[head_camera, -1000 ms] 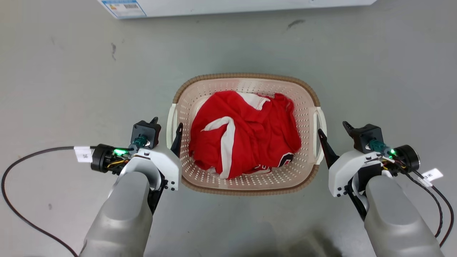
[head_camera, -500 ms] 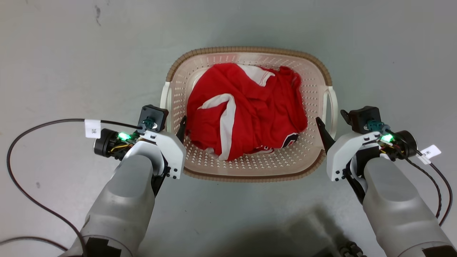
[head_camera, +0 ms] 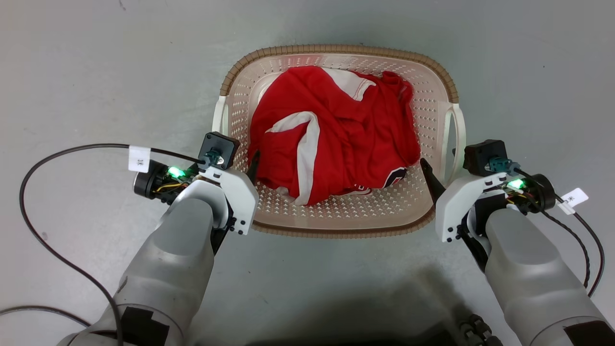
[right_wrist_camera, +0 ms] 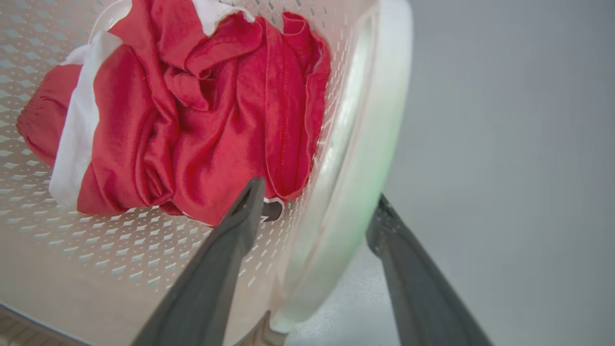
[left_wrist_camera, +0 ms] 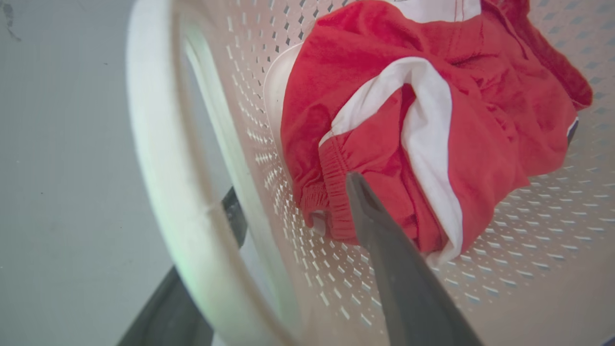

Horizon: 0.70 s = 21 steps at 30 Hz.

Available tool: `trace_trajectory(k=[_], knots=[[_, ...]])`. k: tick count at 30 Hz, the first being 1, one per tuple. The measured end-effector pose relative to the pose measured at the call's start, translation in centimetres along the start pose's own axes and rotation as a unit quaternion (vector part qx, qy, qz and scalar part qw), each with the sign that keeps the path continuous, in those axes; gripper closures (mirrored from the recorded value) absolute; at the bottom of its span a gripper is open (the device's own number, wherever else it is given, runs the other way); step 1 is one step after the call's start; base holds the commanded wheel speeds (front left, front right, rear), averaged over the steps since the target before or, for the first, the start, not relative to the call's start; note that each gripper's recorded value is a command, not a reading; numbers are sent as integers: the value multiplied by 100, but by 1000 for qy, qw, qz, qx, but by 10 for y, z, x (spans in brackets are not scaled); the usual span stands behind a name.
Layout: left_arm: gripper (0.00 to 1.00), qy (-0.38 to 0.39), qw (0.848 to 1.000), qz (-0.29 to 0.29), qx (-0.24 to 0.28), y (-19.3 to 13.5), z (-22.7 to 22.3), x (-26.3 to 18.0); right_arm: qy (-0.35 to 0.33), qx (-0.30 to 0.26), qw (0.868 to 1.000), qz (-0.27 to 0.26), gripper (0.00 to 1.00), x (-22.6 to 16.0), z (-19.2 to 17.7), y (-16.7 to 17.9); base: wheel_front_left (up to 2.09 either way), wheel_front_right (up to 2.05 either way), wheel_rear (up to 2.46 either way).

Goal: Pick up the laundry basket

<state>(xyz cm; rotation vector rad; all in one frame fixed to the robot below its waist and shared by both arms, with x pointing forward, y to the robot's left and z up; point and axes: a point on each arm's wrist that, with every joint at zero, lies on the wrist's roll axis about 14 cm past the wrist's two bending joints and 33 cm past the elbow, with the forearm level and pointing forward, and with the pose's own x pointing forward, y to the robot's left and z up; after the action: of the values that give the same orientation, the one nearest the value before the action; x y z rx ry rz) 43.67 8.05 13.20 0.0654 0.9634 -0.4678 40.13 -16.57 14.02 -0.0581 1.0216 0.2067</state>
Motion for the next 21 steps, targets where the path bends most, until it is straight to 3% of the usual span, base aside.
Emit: trace_trajectory(k=[1,2,3,13,21], knots=[[9,2,1000,-2,2,-1,-1,0,2,1,1000,1,55,0,-1,1,0,0,0],[63,4,1000,-3,5,-1,-2,1,3,3,1000,1,100,1,-2,1,0,0,0],[100,5,1000,-4,7,-2,-2,2,3,5,1000,2,100,2,-2,1,0,0,0],[100,15,1000,-8,9,-5,0,1,2,3,1000,11,100,0,3,6,0,0,0],[100,31,1000,-4,1,-11,2,-24,-9,-12,1000,16,100,-19,18,10,0,0,0]])
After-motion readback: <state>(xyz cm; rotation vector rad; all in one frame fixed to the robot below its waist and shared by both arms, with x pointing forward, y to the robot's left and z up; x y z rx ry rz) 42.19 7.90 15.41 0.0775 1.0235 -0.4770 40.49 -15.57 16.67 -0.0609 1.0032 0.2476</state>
